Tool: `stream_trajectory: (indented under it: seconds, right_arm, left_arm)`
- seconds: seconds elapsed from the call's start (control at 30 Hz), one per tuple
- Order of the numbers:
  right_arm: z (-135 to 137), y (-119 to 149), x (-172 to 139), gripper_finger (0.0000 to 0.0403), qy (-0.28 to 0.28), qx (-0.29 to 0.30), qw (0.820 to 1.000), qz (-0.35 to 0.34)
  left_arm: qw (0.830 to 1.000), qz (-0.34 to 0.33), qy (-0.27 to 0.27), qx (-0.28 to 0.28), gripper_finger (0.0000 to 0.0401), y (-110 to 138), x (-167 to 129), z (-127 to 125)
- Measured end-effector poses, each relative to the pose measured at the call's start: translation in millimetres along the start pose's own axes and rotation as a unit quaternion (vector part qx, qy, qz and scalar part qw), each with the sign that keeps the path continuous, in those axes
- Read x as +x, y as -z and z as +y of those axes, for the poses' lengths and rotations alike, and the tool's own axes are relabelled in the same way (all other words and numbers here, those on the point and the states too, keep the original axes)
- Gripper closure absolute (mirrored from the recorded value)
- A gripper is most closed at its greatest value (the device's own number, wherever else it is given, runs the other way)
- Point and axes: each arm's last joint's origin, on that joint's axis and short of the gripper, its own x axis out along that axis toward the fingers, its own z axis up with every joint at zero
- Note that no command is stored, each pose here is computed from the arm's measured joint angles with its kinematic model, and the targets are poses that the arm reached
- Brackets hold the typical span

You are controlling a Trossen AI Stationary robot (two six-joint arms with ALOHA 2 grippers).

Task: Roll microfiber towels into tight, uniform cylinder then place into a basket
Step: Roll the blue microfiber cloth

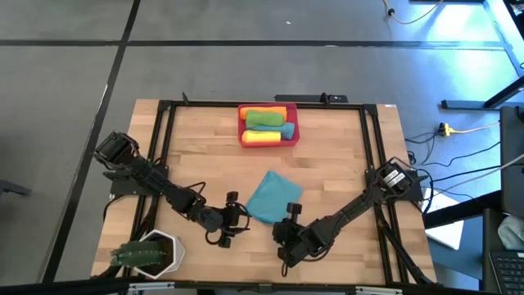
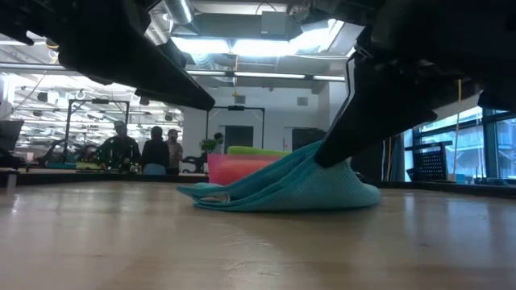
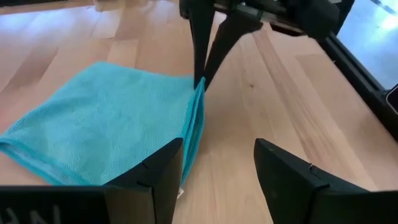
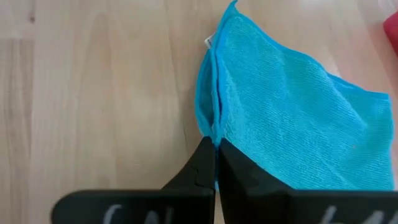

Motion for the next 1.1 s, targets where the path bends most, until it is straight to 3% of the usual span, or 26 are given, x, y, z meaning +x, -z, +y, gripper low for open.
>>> stream_trajectory:
  seconds: [0.23, 0.57, 0.77, 1.1]
  right_arm:
    - [1.8, -1.7, 5.3, 0.0401, -0.09, 0.013, 0.995, -0.049]
    - [-44.3, 32.1, -12.5, 0.0401, -0.184, 0.125, 0.96, -0.169]
    - [-57.3, 49.7, -13.5, 0.0401, -0.188, 0.172, 0.947, -0.195]
    - [-61.7, 53.6, -9.0, 0.0401, -0.177, 0.198, 0.946, -0.188]
  left_arm:
    - [1.0, 0.0, 0.003, -0.006, 0.0212, -0.1, 0.0, -0.2]
    - [1.0, 0.004, 0.028, -0.003, 0.0212, 0.0, -0.1, -1.8]
    - [0.999, -0.013, 0.033, -0.018, 0.0205, -3.7, 0.1, -1.9]
    - [0.999, -0.028, 0.034, -0.015, 0.0133, 0.6, 9.3, -5.5]
